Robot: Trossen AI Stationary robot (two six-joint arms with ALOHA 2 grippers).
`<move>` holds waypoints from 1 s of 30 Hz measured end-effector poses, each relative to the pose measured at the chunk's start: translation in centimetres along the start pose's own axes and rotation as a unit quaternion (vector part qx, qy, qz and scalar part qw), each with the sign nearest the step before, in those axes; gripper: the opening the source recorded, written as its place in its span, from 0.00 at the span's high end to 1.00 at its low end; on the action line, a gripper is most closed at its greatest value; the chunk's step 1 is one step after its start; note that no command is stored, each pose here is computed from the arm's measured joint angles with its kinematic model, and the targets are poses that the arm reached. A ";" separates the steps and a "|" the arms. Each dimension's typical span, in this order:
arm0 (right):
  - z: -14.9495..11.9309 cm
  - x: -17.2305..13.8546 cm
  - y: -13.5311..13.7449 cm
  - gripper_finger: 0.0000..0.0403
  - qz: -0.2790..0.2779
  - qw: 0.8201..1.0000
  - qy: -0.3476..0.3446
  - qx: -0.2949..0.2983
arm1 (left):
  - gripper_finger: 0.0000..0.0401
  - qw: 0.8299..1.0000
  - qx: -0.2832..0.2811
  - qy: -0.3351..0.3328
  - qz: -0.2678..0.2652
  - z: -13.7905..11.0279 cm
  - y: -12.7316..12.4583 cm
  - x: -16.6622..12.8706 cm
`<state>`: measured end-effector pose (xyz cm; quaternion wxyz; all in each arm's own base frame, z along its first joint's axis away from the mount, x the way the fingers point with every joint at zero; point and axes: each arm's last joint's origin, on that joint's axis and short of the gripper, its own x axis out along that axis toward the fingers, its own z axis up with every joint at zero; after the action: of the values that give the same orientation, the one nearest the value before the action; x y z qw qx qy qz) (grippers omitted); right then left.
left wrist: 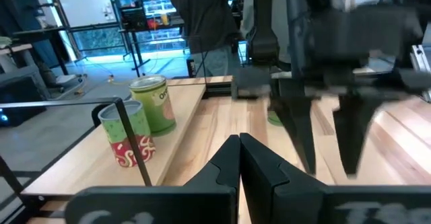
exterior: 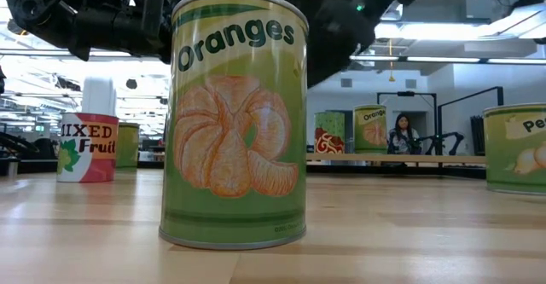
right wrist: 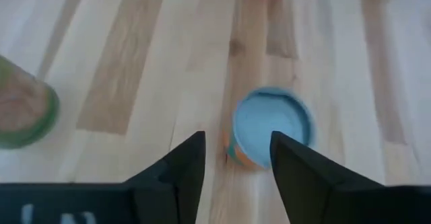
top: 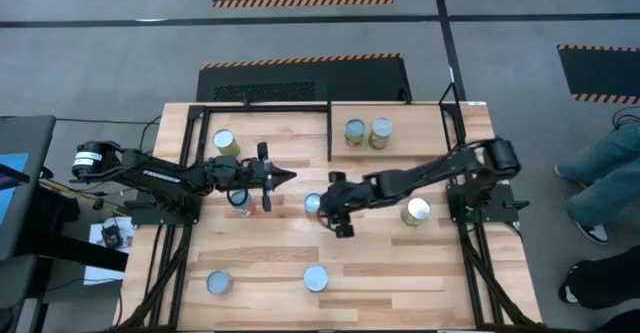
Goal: Pick and place cans onto a shelf
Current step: Put the small canned oranges on the shelf
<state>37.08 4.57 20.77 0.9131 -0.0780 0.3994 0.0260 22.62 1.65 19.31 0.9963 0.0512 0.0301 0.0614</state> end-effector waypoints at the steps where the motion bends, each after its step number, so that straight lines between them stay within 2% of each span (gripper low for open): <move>1: 0.0 0.5 0.0 0.52 0.001 1.000 0.017 -0.009 | 1.00 1.000 0.000 0.000 0.000 0.0 0.0 0.0; 7: 0.0 3.4 0.2 0.56 0.003 0.996 0.066 -0.052 | 1.00 1.000 0.000 0.006 0.000 -0.1 0.0 0.0; 16: -0.5 6.1 0.3 0.67 -0.036 0.992 0.087 -0.083 | 1.00 1.000 0.000 0.008 0.002 -0.1 0.0 0.0; 20: -0.6 6.1 0.3 0.75 -0.035 0.992 0.089 -0.085 | 1.00 1.000 0.000 0.008 0.002 -0.1 0.0 0.0; 25: -0.3 5.0 0.3 0.90 -0.025 0.992 0.090 -0.087 | 1.00 1.000 0.000 0.007 0.002 -0.1 0.0 0.0; 27: -0.2 4.0 0.4 0.96 -0.018 0.991 0.096 -0.089 | 1.00 1.000 0.000 0.008 0.002 -0.1 0.0 0.0; 30: 0.7 1.6 0.7 0.97 -0.017 0.992 0.085 -0.089 | 1.00 1.000 0.000 0.009 0.002 -0.2 0.0 0.0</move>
<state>38.55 5.32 19.97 0.8655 -0.1675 0.4704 0.0396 22.61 1.67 19.15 0.9959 0.0505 0.0385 0.0642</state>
